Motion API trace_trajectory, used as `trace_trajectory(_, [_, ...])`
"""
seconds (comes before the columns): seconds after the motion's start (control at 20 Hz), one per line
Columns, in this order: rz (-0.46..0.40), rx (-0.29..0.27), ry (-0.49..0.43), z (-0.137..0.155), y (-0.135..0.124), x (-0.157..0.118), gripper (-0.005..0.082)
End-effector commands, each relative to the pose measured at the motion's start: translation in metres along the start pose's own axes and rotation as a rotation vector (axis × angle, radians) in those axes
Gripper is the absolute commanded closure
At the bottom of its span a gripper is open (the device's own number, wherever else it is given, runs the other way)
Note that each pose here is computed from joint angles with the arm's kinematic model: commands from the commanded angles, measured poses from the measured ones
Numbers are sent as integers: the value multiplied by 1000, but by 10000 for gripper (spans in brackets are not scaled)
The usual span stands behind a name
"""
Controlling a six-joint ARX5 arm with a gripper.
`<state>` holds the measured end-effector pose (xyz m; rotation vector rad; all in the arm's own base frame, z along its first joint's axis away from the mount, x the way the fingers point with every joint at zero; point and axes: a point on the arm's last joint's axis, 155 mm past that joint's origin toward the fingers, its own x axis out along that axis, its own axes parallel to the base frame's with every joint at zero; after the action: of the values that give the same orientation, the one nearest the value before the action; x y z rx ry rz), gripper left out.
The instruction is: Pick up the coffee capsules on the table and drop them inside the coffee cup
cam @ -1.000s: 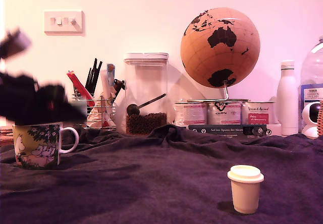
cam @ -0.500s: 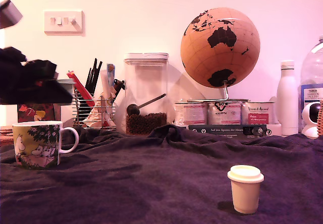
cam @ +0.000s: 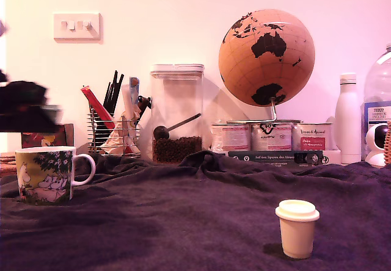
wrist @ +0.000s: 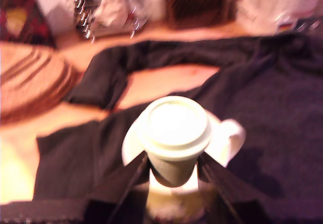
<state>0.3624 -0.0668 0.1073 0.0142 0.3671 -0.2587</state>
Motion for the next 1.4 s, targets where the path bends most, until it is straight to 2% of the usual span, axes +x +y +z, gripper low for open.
trace_trajectory(0.0, [-9,7,-14,4,-1,-1,648])
trace_trajectory(0.55, [-31,6,-16,5,-5,-1,647])
trace_trajectory(0.8, [-84,-17,3,17,-14,2,647])
trace_trajectory(1.1, [-104,-36,98,38,-16,9,648])
trace_trajectory(1.35, [-105,-60,217,43,-14,16,647])
